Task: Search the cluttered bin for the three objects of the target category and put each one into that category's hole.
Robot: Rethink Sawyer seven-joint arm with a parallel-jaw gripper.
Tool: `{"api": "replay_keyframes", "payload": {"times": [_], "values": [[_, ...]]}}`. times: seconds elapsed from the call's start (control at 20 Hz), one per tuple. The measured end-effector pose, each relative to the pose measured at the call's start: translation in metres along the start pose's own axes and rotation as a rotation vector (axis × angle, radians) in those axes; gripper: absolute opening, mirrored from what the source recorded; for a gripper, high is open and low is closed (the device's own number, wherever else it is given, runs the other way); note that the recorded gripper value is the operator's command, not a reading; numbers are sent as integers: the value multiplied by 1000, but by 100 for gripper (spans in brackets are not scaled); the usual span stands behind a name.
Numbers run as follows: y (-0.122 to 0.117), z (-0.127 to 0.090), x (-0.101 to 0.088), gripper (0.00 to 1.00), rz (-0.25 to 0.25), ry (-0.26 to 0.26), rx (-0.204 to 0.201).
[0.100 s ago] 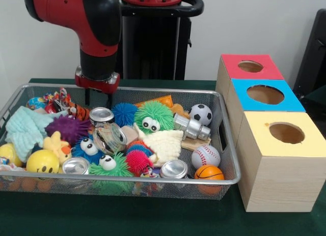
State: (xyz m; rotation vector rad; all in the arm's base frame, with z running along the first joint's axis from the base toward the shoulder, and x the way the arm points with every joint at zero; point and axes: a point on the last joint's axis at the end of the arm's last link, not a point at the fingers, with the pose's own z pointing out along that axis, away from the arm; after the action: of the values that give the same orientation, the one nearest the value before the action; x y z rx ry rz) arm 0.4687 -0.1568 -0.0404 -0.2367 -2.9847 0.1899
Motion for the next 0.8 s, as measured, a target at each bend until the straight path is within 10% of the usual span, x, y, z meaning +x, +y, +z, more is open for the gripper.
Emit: {"api": "replay_keyframes", "payload": {"times": [0.65, 0.7, 0.8], "values": [[-1, 4, -18, 100, -81, -169, -20], [1, 4, -19, 0, -89, -173, -23], [1, 4, -19, 0, -92, -176, -26]]}}
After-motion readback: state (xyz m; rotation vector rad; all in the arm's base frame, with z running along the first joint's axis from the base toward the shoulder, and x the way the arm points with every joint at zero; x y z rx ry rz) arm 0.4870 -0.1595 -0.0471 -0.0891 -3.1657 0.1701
